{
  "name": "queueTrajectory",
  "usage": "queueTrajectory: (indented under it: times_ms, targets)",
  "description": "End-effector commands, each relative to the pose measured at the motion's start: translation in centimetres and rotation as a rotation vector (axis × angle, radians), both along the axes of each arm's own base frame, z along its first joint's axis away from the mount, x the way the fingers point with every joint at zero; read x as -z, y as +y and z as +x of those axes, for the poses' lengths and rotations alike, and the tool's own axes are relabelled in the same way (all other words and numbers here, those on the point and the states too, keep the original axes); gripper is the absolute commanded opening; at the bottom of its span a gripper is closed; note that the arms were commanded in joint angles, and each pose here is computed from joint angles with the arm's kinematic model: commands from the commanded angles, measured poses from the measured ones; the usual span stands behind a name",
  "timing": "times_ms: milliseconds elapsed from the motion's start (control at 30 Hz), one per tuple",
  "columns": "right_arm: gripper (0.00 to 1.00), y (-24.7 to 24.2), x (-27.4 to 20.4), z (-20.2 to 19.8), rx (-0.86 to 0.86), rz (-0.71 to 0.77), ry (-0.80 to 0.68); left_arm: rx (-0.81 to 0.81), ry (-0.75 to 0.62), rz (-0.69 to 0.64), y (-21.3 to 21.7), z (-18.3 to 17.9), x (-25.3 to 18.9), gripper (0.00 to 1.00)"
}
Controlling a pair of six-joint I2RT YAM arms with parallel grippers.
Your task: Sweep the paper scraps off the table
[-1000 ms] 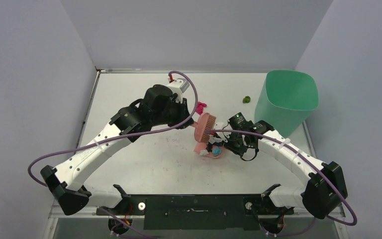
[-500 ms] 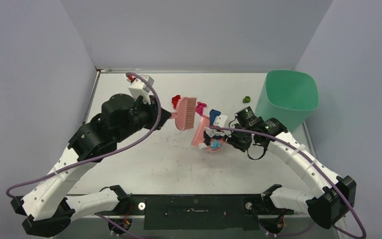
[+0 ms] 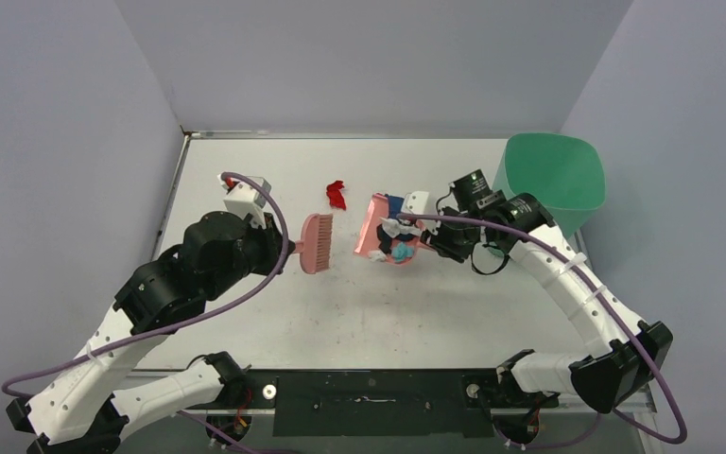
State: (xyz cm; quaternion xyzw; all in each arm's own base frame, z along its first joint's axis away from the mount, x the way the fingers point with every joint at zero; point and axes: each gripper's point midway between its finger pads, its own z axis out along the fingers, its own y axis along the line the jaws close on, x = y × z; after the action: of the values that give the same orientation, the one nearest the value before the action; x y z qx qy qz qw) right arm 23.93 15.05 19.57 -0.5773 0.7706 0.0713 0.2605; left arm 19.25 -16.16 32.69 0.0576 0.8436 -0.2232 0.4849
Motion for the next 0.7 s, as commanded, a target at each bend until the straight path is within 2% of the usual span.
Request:
queueTrajectory:
  times_ms: [0,333,667]
  targets:
    - [0.05,0.4,-4.5,1.3,-0.053,0.053,-0.077,-0.045,-0.006,-0.005,0.6,0.3,0.2,0.00]
    - [0.05,-1.9,-9.8,2.2,0.006,0.071,-0.130,-0.047,0.011,0.007,0.8,0.2,2.2,0.00]
    - [0.05,-4.5,-11.2,2.1,0.122,0.057,-0.164,-0.009,0.035,0.014,-0.2,0.2,4.2,0.00]
